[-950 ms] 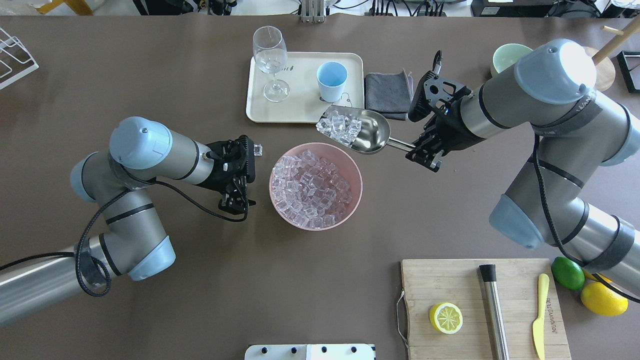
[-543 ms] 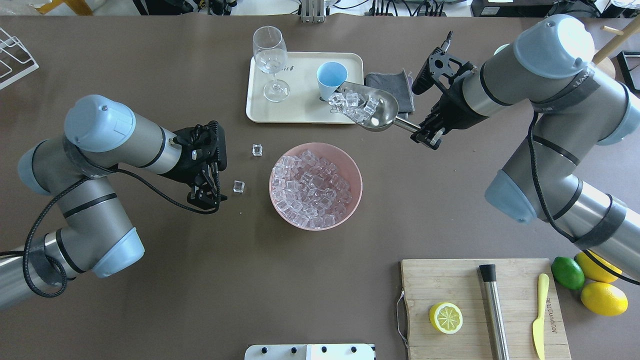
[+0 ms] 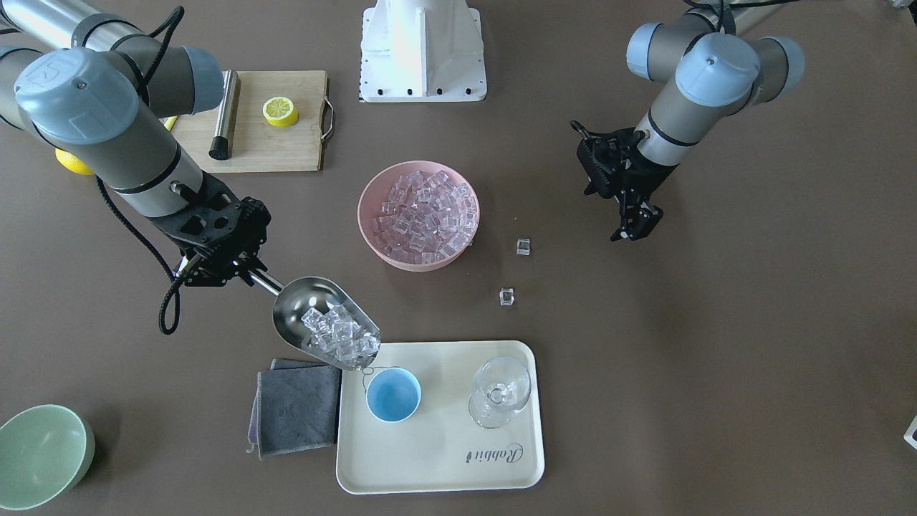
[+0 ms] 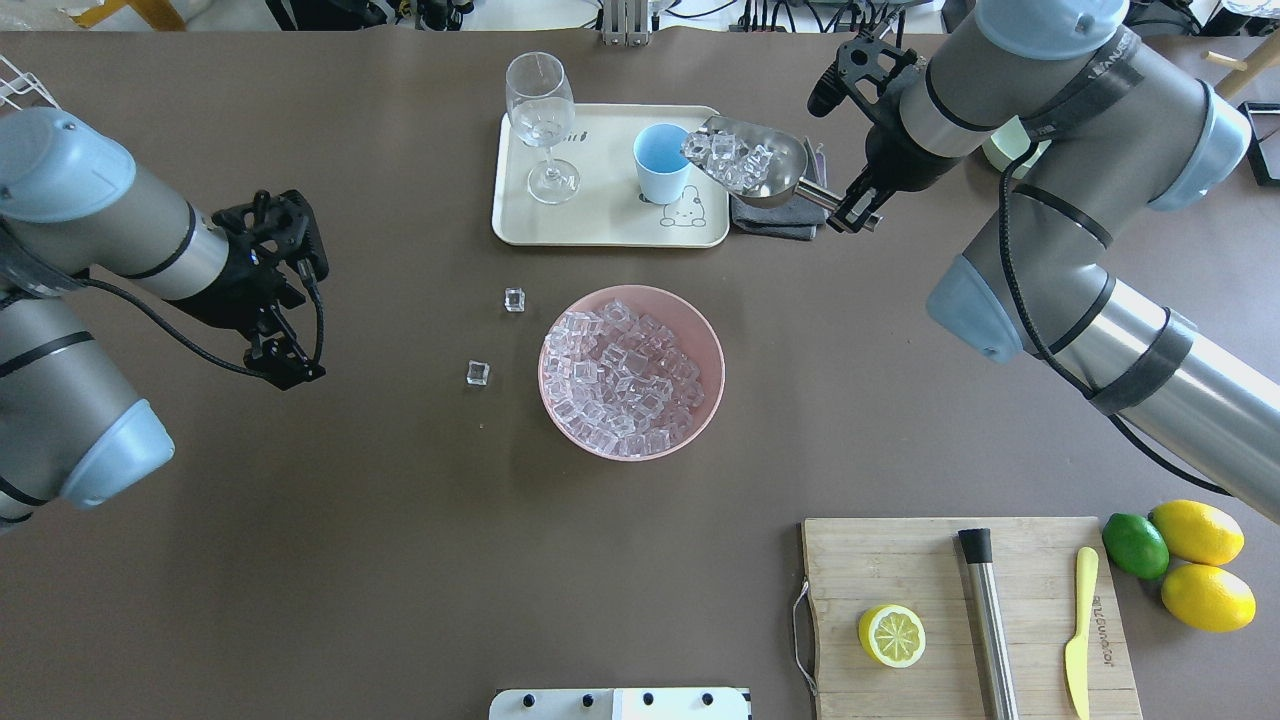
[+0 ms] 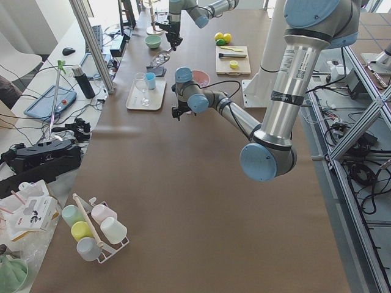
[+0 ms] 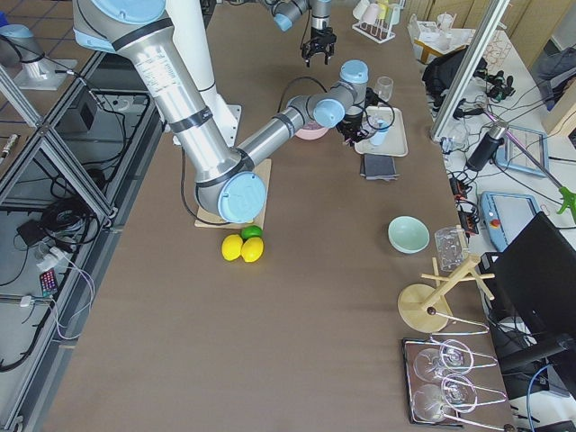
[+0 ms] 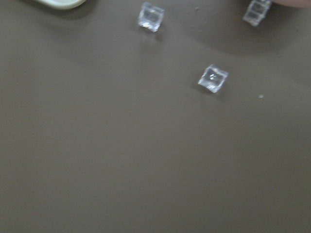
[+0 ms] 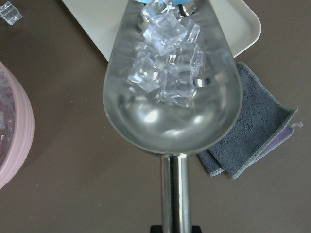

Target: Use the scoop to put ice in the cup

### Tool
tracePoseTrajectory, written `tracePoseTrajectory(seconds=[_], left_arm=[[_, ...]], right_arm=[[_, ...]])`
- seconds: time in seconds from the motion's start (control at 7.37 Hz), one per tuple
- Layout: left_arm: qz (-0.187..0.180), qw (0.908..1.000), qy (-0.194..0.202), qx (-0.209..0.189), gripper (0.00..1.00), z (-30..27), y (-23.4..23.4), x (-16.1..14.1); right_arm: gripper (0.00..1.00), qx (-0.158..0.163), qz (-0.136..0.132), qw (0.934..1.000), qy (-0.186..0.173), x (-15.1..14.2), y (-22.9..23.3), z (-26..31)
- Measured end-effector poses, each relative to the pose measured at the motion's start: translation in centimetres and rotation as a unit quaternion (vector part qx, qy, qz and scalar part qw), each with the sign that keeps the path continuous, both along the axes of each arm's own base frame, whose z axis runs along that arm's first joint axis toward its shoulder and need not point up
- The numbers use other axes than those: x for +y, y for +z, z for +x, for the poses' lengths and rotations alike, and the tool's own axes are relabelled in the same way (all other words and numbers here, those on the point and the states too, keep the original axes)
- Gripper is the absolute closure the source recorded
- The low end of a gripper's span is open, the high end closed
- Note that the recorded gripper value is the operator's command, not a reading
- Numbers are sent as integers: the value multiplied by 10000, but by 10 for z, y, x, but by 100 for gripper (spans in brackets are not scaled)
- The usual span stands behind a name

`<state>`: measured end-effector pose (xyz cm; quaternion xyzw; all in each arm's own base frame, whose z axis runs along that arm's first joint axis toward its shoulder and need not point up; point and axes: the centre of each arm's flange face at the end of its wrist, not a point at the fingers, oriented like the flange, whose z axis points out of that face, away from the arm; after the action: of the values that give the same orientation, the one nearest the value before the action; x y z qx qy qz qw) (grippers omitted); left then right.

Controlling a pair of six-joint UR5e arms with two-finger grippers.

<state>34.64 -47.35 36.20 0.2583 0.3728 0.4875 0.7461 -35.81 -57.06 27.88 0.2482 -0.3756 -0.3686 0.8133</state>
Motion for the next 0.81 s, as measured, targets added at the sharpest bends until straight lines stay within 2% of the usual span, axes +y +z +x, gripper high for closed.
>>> tracePoseTrajectory(seconds=[0.14,0.27,0.54,0.81], left_arm=[[-470,9979,-434,-96,1,-38,23,-19],[-955,9901,-996,-272,1,-90,63,-40],[-1742,9655,-1858,-550,1,-190,145,-53],[-2230,9394,-2547,-549,0,-272,188,-64]], right_arm=[[100,29,-39,10000,13,-8,-2,-6],[100,58,-88,9999,26,-15,-4,-11],[100,182,-238,9996,-1,-26,-14,-20],[100,363,-344,9987,-70,-36,-27,-27]])
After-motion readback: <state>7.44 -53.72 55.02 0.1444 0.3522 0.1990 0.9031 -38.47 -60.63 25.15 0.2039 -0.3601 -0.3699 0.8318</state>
